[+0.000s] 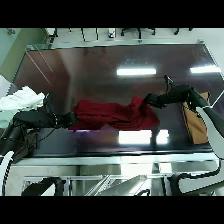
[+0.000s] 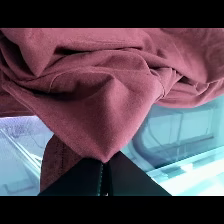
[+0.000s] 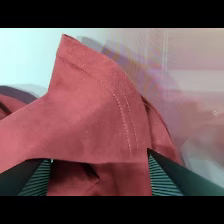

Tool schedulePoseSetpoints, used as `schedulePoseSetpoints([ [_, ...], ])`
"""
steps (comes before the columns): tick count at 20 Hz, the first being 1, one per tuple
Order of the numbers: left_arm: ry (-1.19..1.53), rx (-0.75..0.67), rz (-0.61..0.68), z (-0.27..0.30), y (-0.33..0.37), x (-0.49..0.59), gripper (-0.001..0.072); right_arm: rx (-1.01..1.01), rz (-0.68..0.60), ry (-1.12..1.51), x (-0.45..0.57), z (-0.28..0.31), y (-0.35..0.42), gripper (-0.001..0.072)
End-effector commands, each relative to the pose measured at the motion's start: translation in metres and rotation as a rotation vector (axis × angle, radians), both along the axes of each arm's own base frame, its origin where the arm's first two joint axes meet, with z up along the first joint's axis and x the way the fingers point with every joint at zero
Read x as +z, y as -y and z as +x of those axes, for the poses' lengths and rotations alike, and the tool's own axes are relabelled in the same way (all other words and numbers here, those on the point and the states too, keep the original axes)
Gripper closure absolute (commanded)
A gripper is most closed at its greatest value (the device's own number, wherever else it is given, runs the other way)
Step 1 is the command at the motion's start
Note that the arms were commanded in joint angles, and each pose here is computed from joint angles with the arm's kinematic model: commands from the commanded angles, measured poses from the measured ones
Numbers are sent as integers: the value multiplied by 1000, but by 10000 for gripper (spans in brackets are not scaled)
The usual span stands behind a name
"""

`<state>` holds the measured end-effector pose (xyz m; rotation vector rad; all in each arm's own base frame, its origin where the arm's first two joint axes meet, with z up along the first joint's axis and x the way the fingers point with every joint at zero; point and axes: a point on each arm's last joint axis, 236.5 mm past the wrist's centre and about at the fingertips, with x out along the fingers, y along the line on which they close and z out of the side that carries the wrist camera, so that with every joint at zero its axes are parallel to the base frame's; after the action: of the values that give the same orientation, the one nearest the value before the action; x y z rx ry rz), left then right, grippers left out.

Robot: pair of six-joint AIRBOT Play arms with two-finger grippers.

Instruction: Fold the shirts.

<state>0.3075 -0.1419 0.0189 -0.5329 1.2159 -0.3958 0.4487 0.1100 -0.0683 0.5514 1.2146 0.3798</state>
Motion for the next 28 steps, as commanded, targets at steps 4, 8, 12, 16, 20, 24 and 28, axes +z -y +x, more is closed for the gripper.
schedulePoseSetpoints([
  [4,8,4,1,2,-1,0,693,7,28,-6,-15,4,-31,549],
  [8,89,-15,3,17,1,30,693,44,52,80,34,20,-37,689],
  [12,478,-15,42,46,-7,179,694,45,47,410,193,33,-21,690],
  [16,975,113,131,-5,-40,388,693,17,-29,893,399,-36,2,691],
  [20,1371,205,121,-120,-58,533,694,-30,-157,1367,550,-172,7,691],
  [24,1558,315,127,-196,-80,589,694,-117,-278,1634,611,-276,16,691],
  [28,1478,317,151,-164,-82,575,694,-67,-253,1512,584,-267,9,691],
])
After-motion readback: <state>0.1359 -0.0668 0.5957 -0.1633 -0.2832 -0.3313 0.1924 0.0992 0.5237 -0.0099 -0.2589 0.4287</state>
